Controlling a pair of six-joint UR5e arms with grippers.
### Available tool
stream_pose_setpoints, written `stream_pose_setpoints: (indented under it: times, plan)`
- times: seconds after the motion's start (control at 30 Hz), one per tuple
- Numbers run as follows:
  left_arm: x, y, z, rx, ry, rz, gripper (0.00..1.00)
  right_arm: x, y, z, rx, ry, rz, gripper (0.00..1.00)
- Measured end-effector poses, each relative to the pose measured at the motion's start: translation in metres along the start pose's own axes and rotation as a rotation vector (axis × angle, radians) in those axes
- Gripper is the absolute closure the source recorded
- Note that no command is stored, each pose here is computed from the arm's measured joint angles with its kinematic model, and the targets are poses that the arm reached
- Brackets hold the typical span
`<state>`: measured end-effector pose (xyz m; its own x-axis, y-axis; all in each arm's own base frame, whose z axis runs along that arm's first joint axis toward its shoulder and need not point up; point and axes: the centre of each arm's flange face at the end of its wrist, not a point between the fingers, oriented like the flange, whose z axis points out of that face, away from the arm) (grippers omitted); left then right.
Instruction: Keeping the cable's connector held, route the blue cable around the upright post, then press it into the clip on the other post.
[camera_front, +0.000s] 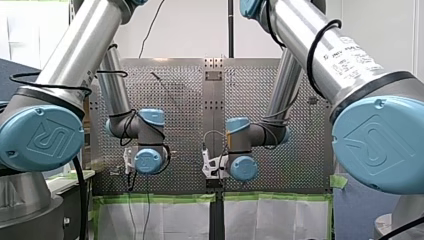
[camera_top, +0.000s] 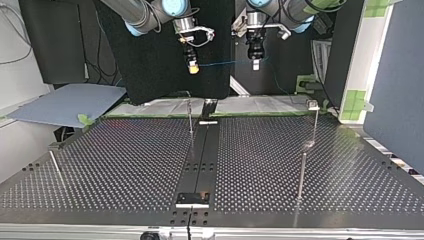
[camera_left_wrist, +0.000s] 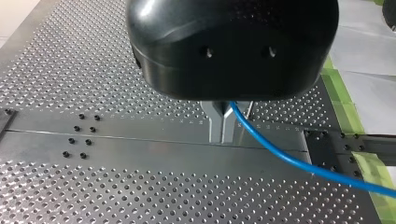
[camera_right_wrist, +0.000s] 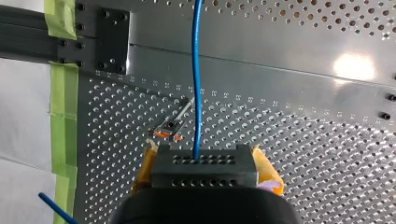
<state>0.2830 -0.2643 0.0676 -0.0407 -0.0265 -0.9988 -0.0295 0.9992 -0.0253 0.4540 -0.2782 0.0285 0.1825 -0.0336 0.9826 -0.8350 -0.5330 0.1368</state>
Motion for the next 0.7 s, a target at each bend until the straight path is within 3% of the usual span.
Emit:
stream_pose_setpoints:
  times: [0.57,0.7]
  plan:
    - [0.0,0.0,0.0,0.0,0.0,0.001,1.0,0.0,0.0,0.0,0.0,0.0,0.0,1.0]
    - [-0.009,0.0,0.005,0.011,-0.003,0.011,1.0,0.015,0.005,0.009,-0.029,0.017,0.022,1.0]
